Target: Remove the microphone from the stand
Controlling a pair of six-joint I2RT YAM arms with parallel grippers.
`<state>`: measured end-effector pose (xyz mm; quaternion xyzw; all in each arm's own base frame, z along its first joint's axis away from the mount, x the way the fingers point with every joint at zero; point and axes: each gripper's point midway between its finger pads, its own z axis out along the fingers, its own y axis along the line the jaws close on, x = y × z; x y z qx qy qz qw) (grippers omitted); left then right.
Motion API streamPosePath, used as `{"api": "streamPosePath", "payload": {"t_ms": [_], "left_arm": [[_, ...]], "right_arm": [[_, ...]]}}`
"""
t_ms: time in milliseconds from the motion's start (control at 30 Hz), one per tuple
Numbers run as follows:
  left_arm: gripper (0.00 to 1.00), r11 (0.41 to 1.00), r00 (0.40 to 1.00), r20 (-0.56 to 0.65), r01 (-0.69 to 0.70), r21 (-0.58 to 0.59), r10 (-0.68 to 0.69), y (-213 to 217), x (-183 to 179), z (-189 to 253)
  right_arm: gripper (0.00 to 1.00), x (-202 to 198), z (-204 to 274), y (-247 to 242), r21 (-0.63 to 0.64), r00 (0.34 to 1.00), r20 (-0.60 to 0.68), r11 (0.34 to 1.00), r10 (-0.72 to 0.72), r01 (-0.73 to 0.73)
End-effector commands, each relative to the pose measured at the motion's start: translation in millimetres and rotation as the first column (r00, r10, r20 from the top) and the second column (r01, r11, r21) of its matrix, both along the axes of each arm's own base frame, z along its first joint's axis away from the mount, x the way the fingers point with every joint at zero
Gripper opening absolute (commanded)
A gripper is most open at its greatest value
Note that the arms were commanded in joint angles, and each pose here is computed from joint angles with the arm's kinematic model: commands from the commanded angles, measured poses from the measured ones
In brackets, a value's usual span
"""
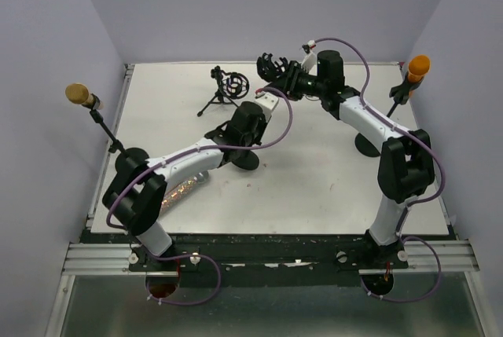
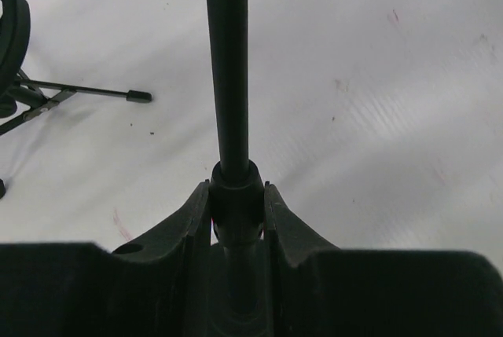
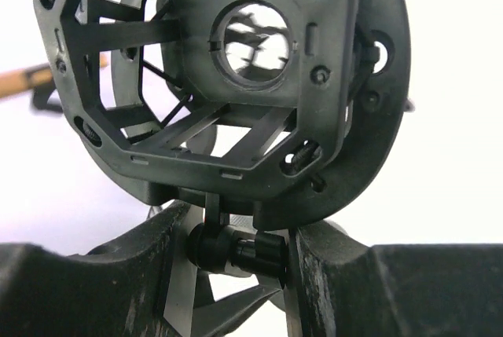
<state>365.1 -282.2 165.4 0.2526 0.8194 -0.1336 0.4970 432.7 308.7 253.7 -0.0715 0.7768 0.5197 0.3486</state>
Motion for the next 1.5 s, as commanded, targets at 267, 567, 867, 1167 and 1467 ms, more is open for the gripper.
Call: {"api": "streamPosePath", "payload": {"t_ms": [267, 567, 867, 1167, 1467], "left_arm": [[0.57, 0.979, 0.985, 0.033, 0.172, -0.11, -0.169, -8.1, -8.8, 31.1], [0.66, 0.778, 0.814, -0.027, 0.544, -0.314, -0.581, 5.0, -58.0, 26.6], [0.5, 0.734, 0.782, -0.061, 0.552, -0.395, -0.621, -19.4, -49.6, 0.7], [0.0, 0.855, 0.902, -0.011, 0.406, -0.322, -0.432, -27.5, -20.8, 6.8], [0.0, 0.985, 0.963, 0.217, -0.14, -0.104, 0.159, -9.1, 39.8, 49.0]], "right_arm": [[0.01, 1.6, -35.1, -11.4, -0.082, 0.995, -0.033, 0.993, -0.092, 0.089], [0.01, -43.4, -16.9, 8.7, 0.004, 0.957, 0.167, 0.97, 0.238, -0.242], [0.01, -50.6, -6.4, 10.6, 0.006, 0.935, 0.203, 0.954, 0.291, -0.299], [0.01, -34.7, -3.6, 11.4, -0.033, 0.981, 0.136, 0.99, 0.138, -0.135], [0.01, -23.3, 41.8, 24.5, -0.198, 0.946, 0.314, 0.97, -0.074, 0.142]]}}
